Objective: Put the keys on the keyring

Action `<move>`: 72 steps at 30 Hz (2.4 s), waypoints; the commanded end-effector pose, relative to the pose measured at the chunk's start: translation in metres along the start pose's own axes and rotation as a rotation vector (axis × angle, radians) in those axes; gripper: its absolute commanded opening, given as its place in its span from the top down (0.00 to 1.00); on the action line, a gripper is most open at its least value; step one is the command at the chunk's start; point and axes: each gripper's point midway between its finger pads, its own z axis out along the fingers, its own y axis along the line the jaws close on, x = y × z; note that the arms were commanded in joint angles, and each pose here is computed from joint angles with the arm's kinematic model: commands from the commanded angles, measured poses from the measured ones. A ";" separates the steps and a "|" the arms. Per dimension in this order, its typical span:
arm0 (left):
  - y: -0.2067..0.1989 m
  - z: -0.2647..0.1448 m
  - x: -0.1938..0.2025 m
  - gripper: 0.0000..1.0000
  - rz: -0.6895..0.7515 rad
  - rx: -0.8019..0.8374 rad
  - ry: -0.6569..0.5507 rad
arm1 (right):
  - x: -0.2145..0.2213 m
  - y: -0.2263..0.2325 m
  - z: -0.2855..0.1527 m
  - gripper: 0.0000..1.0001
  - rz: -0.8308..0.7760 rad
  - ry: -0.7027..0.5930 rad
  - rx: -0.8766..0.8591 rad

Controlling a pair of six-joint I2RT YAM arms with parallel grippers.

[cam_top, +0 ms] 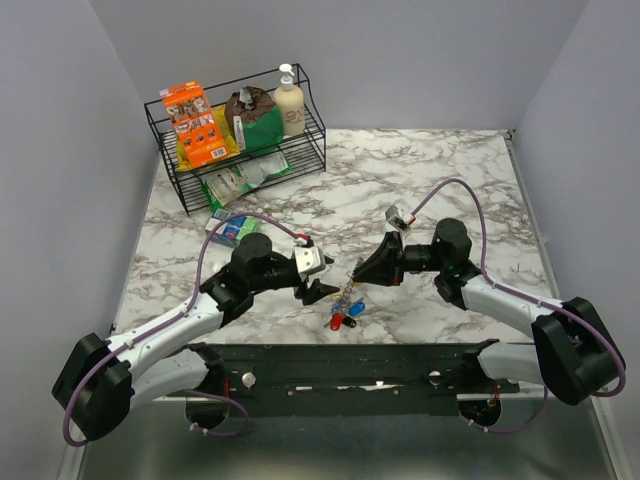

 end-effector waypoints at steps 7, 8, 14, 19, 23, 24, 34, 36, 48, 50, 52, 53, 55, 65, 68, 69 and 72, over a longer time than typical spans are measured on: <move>0.006 0.019 -0.028 0.39 0.109 0.136 -0.073 | -0.002 0.006 0.000 1.00 -0.048 -0.005 -0.029; 0.004 0.020 -0.026 0.44 0.098 0.158 -0.065 | -0.001 0.006 -0.001 1.00 -0.047 -0.004 -0.027; 0.005 0.018 -0.025 0.54 0.083 0.188 -0.074 | -0.001 0.006 -0.001 1.00 -0.052 -0.005 -0.019; 0.003 0.020 -0.024 0.56 0.065 0.224 -0.076 | -0.001 0.005 -0.001 1.00 -0.051 -0.003 -0.022; 0.002 0.024 -0.022 0.56 0.040 0.258 -0.063 | 0.000 0.005 -0.001 1.00 -0.049 -0.003 -0.019; 0.003 0.025 -0.020 0.56 0.032 0.261 -0.056 | 0.000 0.005 -0.001 1.00 -0.048 -0.002 -0.018; 0.004 0.029 -0.014 0.66 0.012 0.284 -0.013 | -0.001 0.004 -0.001 1.00 -0.050 -0.003 -0.011; 0.004 0.029 -0.014 0.66 0.007 0.289 -0.009 | -0.001 0.004 -0.001 1.00 -0.052 -0.003 -0.009; 0.004 0.033 -0.012 0.72 -0.026 0.296 -0.019 | 0.000 0.002 -0.001 1.00 -0.045 0.000 -0.010; 0.004 0.033 -0.013 0.74 -0.035 0.296 -0.018 | 0.001 0.001 0.000 1.00 -0.041 0.001 -0.004; 0.003 0.033 -0.013 0.78 -0.040 0.301 -0.020 | 0.000 0.001 -0.001 1.00 -0.042 0.000 0.000; 0.002 0.033 -0.013 0.83 -0.044 0.303 -0.020 | 0.001 0.000 0.000 1.00 -0.036 0.001 0.000; 0.002 0.032 -0.014 0.89 -0.046 0.304 -0.020 | -0.001 0.001 0.000 1.00 -0.042 -0.002 0.001; -0.001 0.029 -0.019 1.00 -0.057 0.282 -0.065 | 0.000 -0.002 0.000 0.97 -0.028 0.001 0.013; 0.001 0.029 -0.023 1.00 -0.056 0.265 -0.079 | 0.000 -0.002 -0.001 0.96 -0.027 0.002 0.020; 0.001 0.029 -0.023 1.00 -0.055 0.263 -0.080 | 0.002 -0.003 -0.001 0.95 -0.022 0.005 0.023; 0.003 0.029 -0.022 1.00 -0.054 0.252 -0.080 | 0.002 -0.004 -0.001 0.90 -0.018 0.004 0.040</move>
